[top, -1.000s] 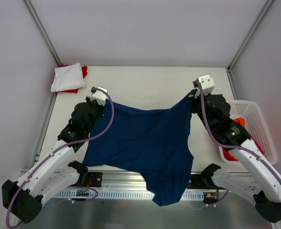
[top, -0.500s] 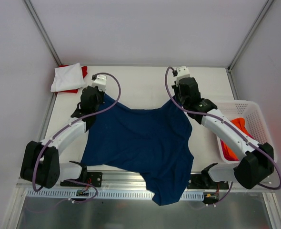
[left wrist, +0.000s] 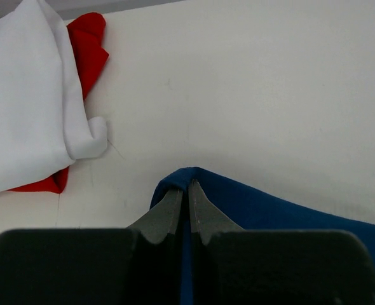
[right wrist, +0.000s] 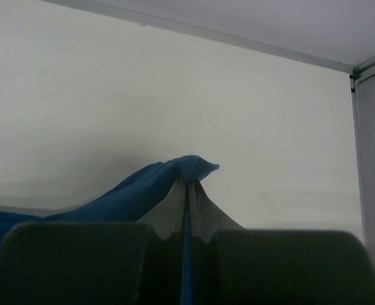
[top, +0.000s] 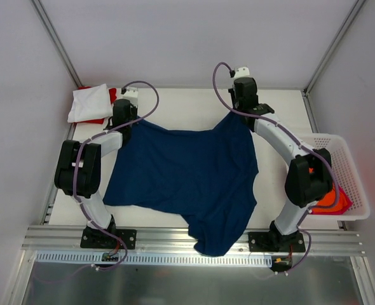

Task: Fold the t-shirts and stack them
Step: Flatten the tshirt out

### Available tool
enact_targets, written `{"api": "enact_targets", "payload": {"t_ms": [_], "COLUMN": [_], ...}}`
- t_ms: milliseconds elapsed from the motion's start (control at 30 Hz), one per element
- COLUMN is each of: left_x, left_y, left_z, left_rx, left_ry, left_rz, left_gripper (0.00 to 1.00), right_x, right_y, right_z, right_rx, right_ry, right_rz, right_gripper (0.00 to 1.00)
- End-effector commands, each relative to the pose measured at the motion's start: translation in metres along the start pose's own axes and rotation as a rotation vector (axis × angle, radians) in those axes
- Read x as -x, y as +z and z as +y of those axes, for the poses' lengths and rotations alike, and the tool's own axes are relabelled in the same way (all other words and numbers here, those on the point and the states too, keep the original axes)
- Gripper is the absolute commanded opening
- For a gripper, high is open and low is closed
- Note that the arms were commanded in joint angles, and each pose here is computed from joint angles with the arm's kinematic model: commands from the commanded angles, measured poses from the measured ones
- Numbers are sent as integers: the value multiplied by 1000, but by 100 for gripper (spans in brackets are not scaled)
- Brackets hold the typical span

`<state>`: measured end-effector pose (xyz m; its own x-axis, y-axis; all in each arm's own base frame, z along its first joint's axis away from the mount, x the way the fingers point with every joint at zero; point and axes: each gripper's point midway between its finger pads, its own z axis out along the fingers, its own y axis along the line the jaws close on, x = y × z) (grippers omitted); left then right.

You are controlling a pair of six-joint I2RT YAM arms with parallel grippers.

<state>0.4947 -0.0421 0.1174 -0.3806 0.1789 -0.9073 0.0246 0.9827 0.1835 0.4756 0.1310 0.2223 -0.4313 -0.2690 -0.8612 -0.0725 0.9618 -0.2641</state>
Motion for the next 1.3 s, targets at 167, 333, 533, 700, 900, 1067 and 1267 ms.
{"api": "enact_targets", "payload": {"t_ms": [167,333,533,700,900,1067,1267], "left_x": [36,41,33,26,74,110,78], "left_y": [24,46,72,84,61,15,-65], "left_z": [69,79,89,106,114,99,72], "left_rx": [225,286,333,445,447,383,322], "left_ry": [-142,-86,-80,-102,-139,-171,-245], "left_rz": [-107,-92,-55,-8,-144,-168,-83], "left_gripper": [0,0,0,99,99,99,99], "right_x": [39,30,20,15,41,45,16], "right_y": [61,99,127,135,97,33,-65], "right_z": [-1,3,1,-6,-41,-56,-48], "right_rx": [-60,-117,-196,-258,-377,-329,-271], "right_ry": [3,-21,-50,-71,-59,84,239], "right_rz": [-66,-39,-14,7,-23,-6,31], "right_gripper": [0,0,22,100,100,99,100]}}
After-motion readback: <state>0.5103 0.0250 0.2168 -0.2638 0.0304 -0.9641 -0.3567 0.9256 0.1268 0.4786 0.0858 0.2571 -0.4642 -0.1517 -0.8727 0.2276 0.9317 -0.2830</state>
